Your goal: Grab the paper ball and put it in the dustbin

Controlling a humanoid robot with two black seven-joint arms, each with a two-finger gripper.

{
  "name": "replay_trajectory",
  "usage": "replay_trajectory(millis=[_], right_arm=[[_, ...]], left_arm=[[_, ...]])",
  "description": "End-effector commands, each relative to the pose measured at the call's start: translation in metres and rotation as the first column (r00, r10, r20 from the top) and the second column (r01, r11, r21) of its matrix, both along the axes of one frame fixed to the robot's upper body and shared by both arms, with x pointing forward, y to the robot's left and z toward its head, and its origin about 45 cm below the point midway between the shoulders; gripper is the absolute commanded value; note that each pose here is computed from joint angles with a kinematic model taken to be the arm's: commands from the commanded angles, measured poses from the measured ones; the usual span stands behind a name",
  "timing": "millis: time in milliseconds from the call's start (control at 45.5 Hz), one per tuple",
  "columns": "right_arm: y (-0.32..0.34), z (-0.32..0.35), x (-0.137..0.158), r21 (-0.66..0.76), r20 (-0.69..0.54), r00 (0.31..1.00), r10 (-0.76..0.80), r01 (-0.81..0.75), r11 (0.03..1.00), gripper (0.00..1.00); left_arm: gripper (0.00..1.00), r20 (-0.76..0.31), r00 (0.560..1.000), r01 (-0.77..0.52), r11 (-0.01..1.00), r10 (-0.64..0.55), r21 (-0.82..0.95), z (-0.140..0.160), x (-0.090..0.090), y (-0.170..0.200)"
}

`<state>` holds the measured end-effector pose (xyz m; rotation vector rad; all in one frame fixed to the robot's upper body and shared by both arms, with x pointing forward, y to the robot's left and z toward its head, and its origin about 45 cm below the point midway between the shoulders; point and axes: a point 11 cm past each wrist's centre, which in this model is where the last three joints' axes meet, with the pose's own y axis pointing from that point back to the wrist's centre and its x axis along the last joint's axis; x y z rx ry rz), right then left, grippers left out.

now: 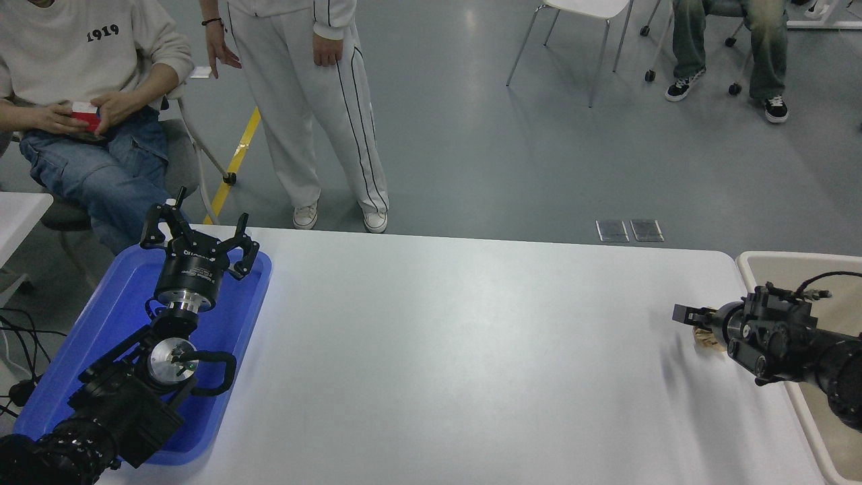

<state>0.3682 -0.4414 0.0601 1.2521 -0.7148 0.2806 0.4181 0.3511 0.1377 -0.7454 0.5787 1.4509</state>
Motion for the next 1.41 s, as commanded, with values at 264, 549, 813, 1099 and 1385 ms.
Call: replay_trajectory(millis=[264, 549, 813, 1099, 1385], right_arm=[[0.001, -0.012, -0.009, 0.013, 0.052, 0.998, -0.030, 0.029, 1.000, 0.83], [0.002, -0.018, -0.015, 0.018, 0.036, 0.999, -0.033, 0.032, 0.999, 0.23], [0.006, -0.025, -0.022, 0.085, 0.044, 0.994, -0.096, 0.092, 0.992, 0.00], [0.012, -0.015, -0.009, 0.118, 0.069, 0.992, -0.107, 0.099, 0.988, 0.00], [0.001, 0.027, -0.011, 0.185, -0.005, 0.994, -0.109, 0.108, 0.977, 0.00]], left_arm=[[1.00, 0.000, 1.000, 0.000, 1.000, 0.000, 0.000, 0.000, 0.000, 0.000], [1.00, 0.000, 1.000, 0.000, 1.000, 0.000, 0.000, 0.000, 0.000, 0.000], [1.00, 0.000, 1.000, 0.000, 1.000, 0.000, 0.000, 0.000, 0.000, 0.000], [1.00, 0.000, 1.000, 0.000, 1.000, 0.000, 0.000, 0.000, 0.000, 0.000], [1.00, 0.000, 1.000, 0.000, 1.000, 0.000, 0.000, 0.000, 0.000, 0.000]])
